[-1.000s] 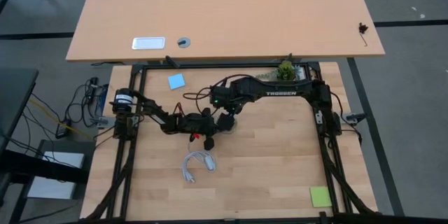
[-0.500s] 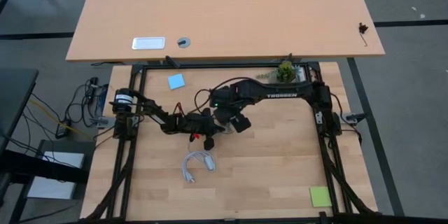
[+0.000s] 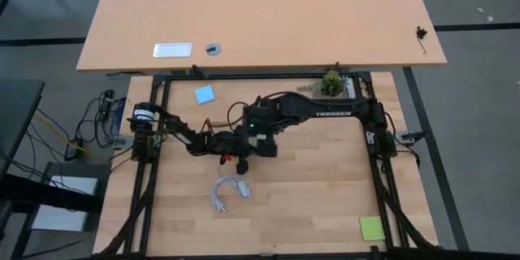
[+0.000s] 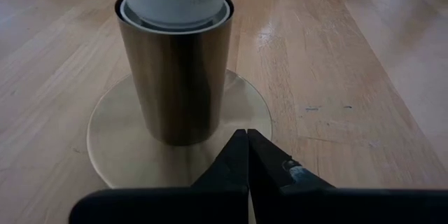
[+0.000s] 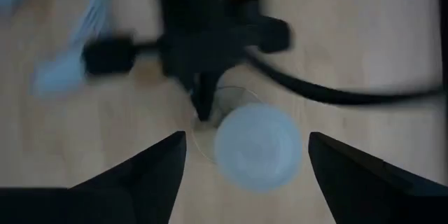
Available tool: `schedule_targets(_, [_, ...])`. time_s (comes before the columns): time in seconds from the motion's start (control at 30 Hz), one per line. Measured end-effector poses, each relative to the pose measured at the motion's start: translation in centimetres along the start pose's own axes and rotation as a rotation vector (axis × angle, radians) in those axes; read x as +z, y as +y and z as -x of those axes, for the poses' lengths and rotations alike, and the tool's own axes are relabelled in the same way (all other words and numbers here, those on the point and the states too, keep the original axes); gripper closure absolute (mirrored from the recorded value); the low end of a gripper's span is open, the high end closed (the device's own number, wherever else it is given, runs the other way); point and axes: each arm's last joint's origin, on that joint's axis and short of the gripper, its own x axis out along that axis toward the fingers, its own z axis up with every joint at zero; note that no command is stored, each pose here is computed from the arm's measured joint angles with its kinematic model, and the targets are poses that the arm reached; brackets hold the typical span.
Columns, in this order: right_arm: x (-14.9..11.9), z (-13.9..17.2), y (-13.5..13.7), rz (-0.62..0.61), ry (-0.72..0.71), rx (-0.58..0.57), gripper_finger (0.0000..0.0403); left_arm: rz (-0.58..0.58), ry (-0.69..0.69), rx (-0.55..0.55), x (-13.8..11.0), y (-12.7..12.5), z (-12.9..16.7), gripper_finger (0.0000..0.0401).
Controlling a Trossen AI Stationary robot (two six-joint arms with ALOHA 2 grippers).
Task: Screw lightbulb
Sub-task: Remove the light bulb from the lamp
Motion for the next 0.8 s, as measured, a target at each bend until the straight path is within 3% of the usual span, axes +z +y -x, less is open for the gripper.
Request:
schedule_targets(0.13, [-0.5, -0.1, -1.0, -0.478, 0.045, -0.03, 0.0091, 0.0, 0.0, 0.0, 0.0, 0.0, 0.0, 0.0401])
schedule_targets(0.2, [-0.8, -0.2, -1.6, -0.61, 0.085, -0.033, 0.0089, 0.001, 0.0, 0.0, 0.0, 0.0, 0.0, 0.0401])
schedule_targets(0.37, [-0.9, -1.6, -2.2, -0.699, 0.092, -0.035, 0.0084, 0.003, 0.0, 0.0, 0.0, 0.0, 0.0, 0.0401])
schedule_targets(0.8, [-1.4, -4.4, -2.5, -0.766, 0.105, 0.018, 0.009, 0.003, 0.0, 0.0, 0.0, 0.0, 0.0, 0.0401])
